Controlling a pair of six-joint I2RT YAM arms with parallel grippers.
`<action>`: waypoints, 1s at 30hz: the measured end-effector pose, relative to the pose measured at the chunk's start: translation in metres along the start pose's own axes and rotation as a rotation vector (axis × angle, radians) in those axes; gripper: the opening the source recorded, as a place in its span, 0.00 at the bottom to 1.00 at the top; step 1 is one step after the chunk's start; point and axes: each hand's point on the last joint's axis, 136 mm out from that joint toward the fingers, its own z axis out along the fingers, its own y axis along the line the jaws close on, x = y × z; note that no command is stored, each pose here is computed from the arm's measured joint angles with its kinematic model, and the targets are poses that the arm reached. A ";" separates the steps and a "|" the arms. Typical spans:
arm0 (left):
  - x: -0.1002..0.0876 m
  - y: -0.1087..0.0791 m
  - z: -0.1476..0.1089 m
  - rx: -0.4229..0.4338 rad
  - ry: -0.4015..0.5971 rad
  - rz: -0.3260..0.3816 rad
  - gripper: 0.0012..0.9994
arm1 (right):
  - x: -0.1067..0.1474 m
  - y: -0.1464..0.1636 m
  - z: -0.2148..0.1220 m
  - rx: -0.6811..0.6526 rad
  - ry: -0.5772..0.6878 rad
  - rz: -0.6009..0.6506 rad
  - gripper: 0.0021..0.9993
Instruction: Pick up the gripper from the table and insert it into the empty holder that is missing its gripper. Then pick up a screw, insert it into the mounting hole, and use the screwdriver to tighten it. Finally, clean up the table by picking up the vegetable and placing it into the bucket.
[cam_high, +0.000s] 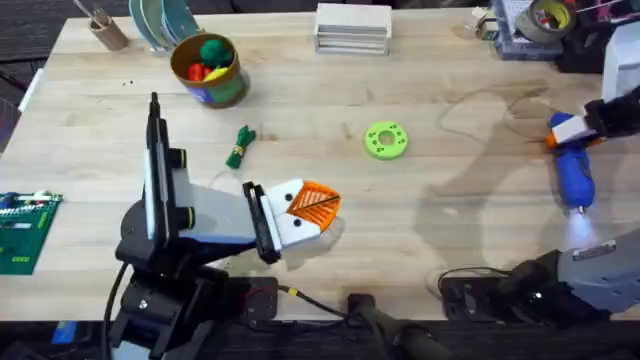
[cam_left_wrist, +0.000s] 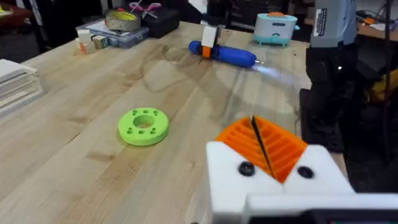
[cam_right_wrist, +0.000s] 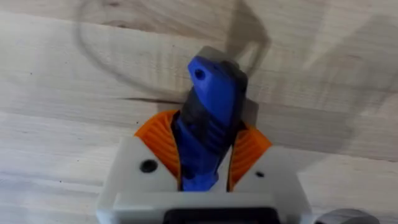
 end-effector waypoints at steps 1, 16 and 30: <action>0.000 0.000 0.000 0.000 0.000 0.000 0.01 | 0.000 0.000 0.000 0.001 -0.001 0.000 0.32; 0.000 0.000 0.000 -0.001 0.000 0.000 0.01 | -0.002 -0.002 0.000 0.008 -0.008 -0.009 0.29; 0.000 0.001 0.000 -0.003 0.000 0.001 0.01 | -0.007 -0.003 -0.016 0.033 -0.034 -0.019 0.26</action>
